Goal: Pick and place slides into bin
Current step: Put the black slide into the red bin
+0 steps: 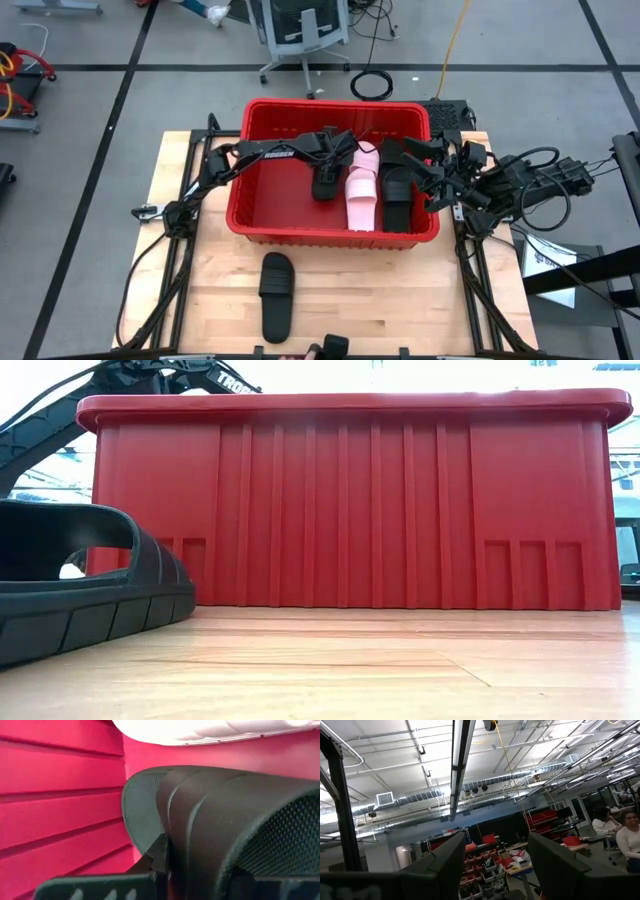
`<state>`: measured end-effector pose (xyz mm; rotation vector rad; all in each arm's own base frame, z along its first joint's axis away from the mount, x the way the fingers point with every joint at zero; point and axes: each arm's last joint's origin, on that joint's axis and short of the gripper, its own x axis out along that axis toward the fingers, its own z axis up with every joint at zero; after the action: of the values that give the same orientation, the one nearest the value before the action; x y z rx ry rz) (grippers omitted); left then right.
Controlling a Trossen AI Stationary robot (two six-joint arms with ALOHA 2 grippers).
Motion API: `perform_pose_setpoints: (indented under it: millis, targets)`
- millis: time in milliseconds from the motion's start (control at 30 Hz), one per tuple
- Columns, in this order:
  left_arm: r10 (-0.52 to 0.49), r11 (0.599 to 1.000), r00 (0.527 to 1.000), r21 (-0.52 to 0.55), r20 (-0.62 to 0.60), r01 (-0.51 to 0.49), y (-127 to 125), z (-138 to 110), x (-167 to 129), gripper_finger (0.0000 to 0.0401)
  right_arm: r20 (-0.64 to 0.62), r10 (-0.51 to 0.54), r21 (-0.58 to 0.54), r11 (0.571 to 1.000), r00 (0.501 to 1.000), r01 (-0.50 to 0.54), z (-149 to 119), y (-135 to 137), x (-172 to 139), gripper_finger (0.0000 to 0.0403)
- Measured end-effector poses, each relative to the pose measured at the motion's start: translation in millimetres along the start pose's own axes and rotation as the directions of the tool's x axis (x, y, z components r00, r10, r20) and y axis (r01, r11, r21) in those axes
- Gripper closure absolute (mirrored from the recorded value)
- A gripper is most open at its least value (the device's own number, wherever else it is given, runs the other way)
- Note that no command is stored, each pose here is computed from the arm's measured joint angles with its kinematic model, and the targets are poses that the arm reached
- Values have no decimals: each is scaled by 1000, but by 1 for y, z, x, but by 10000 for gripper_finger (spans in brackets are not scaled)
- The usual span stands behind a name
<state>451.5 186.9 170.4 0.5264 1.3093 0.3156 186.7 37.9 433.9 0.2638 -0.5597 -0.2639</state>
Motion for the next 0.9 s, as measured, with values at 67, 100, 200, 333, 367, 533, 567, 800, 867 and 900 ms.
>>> perform_pose_setpoints:
  millis: [67,100,200,333,367,533,567,800,867,900]
  targets:
    - [-9,1000,1000,-10,-7,9,-2,0,-1,349,0,1,0,1000,1000,-1,0,0,0,197]
    - [-18,1000,1000,-13,-9,18,-4,0,-1,340,0,1,0,1000,1000,-1,0,0,0,197]
    - [-48,999,999,-23,-12,47,-8,0,-2,305,0,1,-1,1000,1000,-1,0,0,0,197]
    - [-56,996,998,-71,-19,54,-11,1,-4,253,-1,2,-2,1000,1000,-2,0,0,0,197]
    - [-57,995,998,-88,-20,55,-11,1,-4,242,-1,3,-2,1000,1000,-3,0,0,0,197]
    - [-63,987,998,-148,-24,58,-11,0,-4,201,-12,3,-8,1000,1000,-4,-1,0,0,197]
    - [-65,986,998,-154,-26,60,-11,0,-4,196,-13,4,-9,1000,1000,-4,-1,0,0,197]
    - [-83,983,996,-168,-34,76,-12,-1,-5,181,-14,4,-9,1000,1000,-4,-1,0,0,197]
    - [-91,981,996,-176,-21,85,-11,-1,-9,181,-14,4,-9,1000,1000,-4,-2,0,0,197]
    - [-89,980,996,-180,-12,85,-10,0,-12,181,-14,4,-9,1000,1000,-4,-2,0,0,197]
